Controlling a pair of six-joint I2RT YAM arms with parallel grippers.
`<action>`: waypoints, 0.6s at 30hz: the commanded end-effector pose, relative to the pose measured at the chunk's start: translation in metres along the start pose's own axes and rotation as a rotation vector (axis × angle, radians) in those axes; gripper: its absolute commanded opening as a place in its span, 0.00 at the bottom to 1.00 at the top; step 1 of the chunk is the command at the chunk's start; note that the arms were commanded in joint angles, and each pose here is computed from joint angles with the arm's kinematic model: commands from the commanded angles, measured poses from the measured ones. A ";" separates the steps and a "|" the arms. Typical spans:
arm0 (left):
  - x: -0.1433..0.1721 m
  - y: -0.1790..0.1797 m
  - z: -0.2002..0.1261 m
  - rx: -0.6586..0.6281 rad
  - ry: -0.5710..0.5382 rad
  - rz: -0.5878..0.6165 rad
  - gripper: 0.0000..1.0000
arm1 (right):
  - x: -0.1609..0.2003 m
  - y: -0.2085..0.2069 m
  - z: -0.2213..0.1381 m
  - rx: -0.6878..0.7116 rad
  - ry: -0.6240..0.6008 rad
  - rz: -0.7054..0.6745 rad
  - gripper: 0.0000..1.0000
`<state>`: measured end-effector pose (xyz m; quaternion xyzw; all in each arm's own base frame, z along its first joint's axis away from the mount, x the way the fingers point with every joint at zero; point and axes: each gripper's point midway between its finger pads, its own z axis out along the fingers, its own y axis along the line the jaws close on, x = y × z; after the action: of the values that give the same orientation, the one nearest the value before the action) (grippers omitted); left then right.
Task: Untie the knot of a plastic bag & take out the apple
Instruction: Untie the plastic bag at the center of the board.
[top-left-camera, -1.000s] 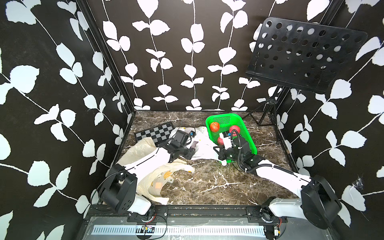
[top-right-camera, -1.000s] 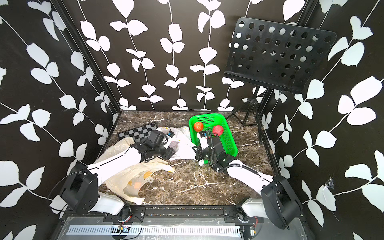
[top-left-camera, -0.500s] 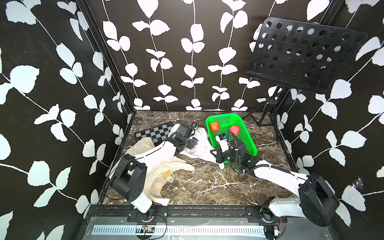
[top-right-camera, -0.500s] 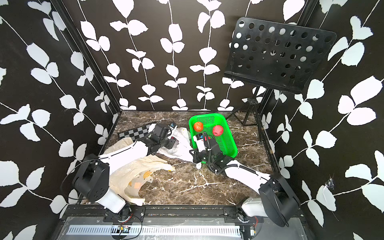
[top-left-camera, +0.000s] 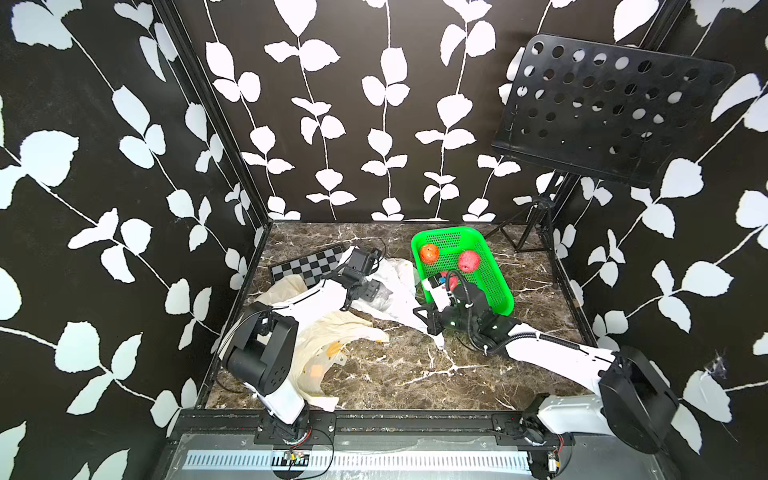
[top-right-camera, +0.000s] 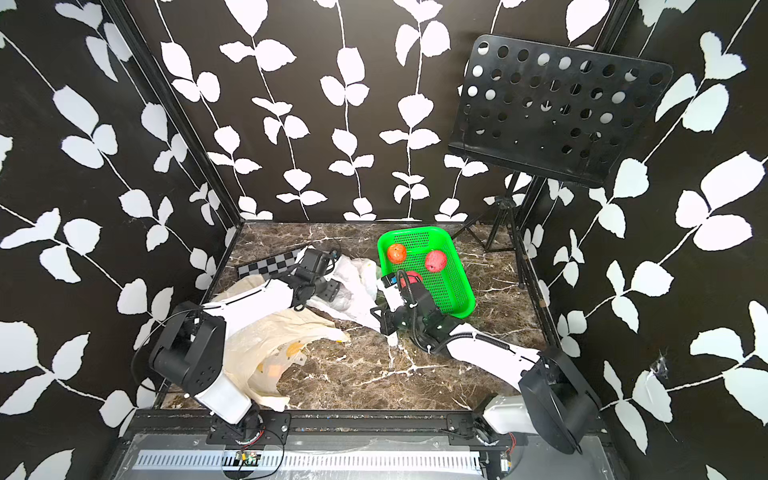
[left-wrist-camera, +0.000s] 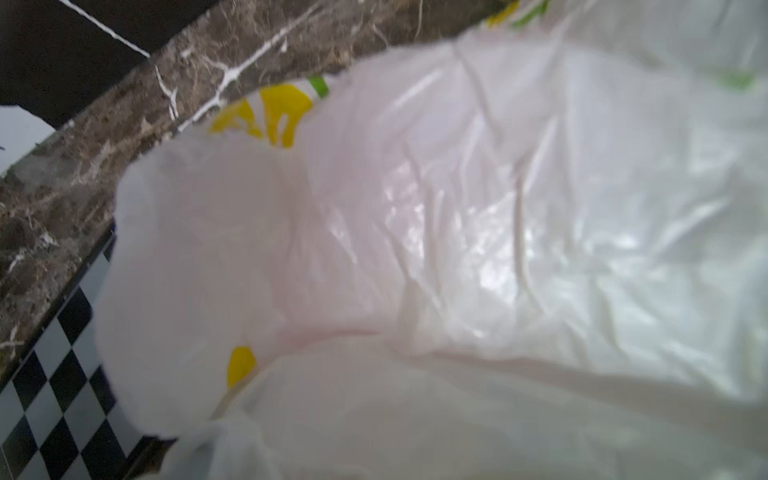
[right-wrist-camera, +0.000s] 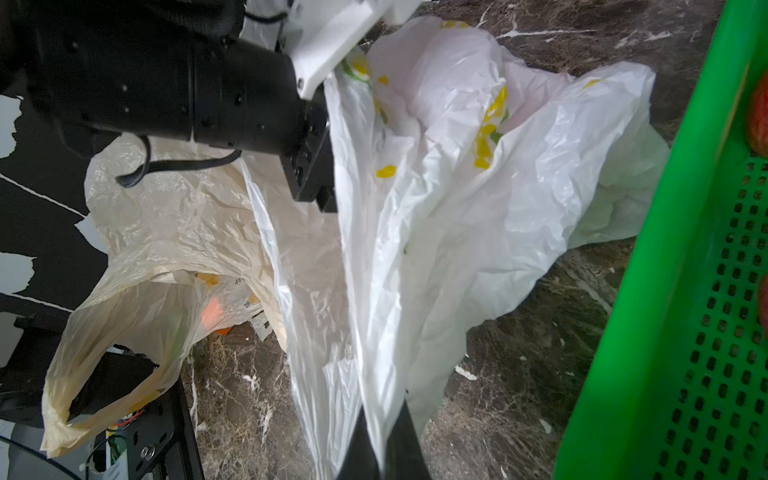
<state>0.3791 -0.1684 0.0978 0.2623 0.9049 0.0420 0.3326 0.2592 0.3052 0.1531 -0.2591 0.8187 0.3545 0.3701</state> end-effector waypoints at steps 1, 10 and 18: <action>0.024 0.005 -0.026 -0.001 0.018 -0.043 0.75 | -0.003 -0.009 0.006 0.066 -0.007 0.022 0.06; 0.030 0.011 -0.035 -0.033 -0.043 -0.081 0.76 | -0.023 0.014 0.020 -0.002 -0.047 -0.001 0.14; -0.021 -0.002 -0.044 0.083 -0.163 -0.113 0.75 | -0.061 -0.012 0.011 0.234 -0.046 -0.190 0.60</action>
<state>0.3525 -0.1622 0.1193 0.2342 0.9020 0.0007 0.3626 0.2902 0.3278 0.1799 -0.2540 0.8199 0.3089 0.4096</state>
